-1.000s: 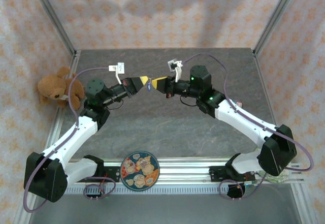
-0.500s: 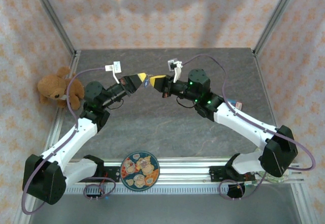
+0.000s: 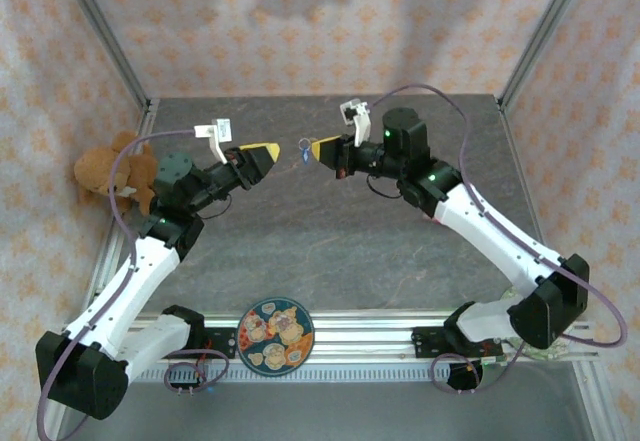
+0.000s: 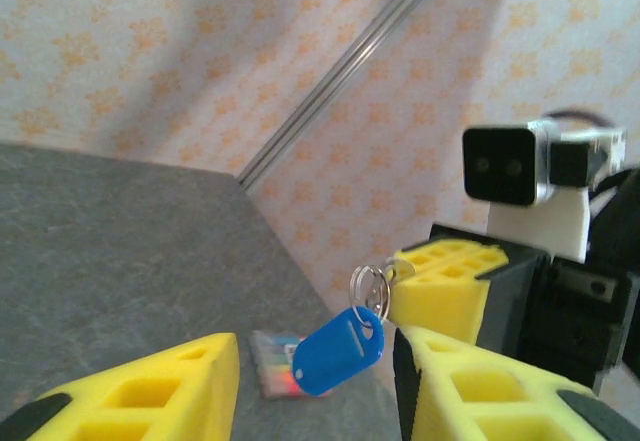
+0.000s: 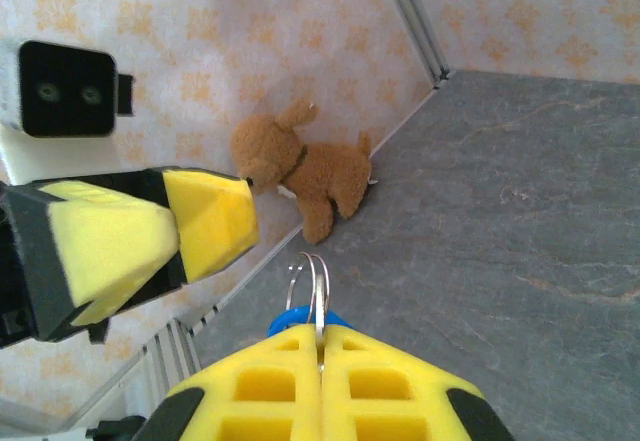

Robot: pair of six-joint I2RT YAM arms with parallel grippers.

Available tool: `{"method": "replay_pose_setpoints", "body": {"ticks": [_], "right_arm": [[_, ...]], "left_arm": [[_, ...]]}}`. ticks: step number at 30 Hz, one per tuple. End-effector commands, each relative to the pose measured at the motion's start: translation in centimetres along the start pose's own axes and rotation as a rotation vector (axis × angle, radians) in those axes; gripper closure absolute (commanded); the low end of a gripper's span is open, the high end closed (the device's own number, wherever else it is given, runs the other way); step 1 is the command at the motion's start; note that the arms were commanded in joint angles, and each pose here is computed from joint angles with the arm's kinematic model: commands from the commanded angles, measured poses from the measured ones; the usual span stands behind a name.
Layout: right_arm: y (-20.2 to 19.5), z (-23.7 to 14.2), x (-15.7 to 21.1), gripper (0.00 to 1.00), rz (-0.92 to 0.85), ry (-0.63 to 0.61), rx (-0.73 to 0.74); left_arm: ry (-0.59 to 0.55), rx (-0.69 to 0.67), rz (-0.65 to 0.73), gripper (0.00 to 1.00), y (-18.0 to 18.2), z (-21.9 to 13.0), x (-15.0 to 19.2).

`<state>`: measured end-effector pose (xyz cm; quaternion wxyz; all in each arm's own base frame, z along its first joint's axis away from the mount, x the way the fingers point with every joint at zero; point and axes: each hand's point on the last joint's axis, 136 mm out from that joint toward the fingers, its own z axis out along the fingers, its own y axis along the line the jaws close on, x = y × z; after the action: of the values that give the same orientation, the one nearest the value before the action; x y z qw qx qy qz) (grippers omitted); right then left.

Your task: Remove the keys from the keyring

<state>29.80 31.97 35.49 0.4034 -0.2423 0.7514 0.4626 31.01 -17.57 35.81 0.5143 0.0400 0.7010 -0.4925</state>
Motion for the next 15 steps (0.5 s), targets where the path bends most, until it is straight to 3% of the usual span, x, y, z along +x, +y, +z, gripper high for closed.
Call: {"method": "replay_pose_setpoints", "body": {"ticks": [1,5,15], "right_arm": [[0.6,0.2,3.3,1.0,0.005,0.208,-0.074],[1.1,0.2,4.5,1.0,-0.005,0.314,-0.145],[1.7,0.1,4.1,1.0,-0.028,0.32,-0.193]], "left_arm": [[0.089,0.019,0.053,0.52,-1.0,0.0,0.3],[0.174,0.067,0.054,0.51,-1.5,0.7,1.2],[0.279,0.133,0.025,0.46,-1.8,1.3,3.0]]}}
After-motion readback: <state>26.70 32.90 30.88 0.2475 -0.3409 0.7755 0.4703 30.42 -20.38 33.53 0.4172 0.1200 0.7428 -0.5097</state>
